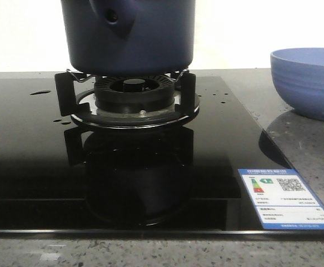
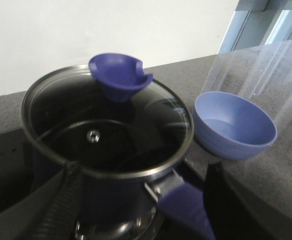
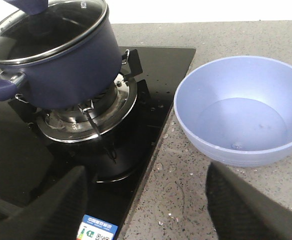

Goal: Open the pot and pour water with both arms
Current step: 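Move the left gripper toward the blue knob on the pot lid, then grasp the blue lid knob with the left gripper and lift the lid, then grasp the rim of the light blue bowl with the right gripper, then lift the bowl with the right gripper toward the open pot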

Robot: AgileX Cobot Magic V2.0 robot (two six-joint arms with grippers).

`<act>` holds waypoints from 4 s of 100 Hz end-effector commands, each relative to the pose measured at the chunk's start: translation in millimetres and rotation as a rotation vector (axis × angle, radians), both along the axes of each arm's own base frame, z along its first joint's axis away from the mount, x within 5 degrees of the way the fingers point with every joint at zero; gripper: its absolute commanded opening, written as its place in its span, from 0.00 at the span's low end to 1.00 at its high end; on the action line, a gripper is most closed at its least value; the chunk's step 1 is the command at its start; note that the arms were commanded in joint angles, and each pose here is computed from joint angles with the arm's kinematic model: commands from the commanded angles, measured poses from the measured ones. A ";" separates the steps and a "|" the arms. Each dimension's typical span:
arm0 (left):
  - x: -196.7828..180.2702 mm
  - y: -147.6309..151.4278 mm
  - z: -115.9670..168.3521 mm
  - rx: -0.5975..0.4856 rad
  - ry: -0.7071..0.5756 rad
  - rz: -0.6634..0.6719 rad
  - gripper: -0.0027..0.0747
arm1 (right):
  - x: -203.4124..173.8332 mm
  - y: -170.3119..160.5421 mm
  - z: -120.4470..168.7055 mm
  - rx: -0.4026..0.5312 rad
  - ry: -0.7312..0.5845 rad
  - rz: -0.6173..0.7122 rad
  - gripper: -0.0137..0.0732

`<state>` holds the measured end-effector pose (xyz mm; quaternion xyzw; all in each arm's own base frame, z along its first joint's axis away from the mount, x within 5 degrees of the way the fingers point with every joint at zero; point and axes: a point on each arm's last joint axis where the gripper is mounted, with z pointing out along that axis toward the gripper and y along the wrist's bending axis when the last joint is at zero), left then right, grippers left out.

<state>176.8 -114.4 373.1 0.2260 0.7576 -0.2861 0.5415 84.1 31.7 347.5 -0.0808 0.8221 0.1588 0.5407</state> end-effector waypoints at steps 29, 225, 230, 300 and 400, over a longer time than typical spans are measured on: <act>69.4 -35.4 13.3 -0.008 -0.035 -0.015 0.70 | 3.3 -0.6 14.6 0.030 -0.078 -0.019 0.68; 94.9 50.4 73.4 0.044 -0.188 0.125 0.48 | 136.1 -18.2 40.6 -0.120 0.323 -0.149 0.68; 93.9 58.5 75.3 0.047 -0.192 0.150 0.48 | 147.3 -21.2 38.6 -0.147 0.367 -0.168 0.68; 92.2 77.5 80.2 0.047 -0.211 0.228 0.48 | 228.8 -72.8 -36.4 -0.179 0.724 -0.303 0.49; 95.9 81.3 81.1 0.044 -0.227 0.276 0.48 | 235.4 -30.5 78.1 -0.026 0.502 -0.075 0.07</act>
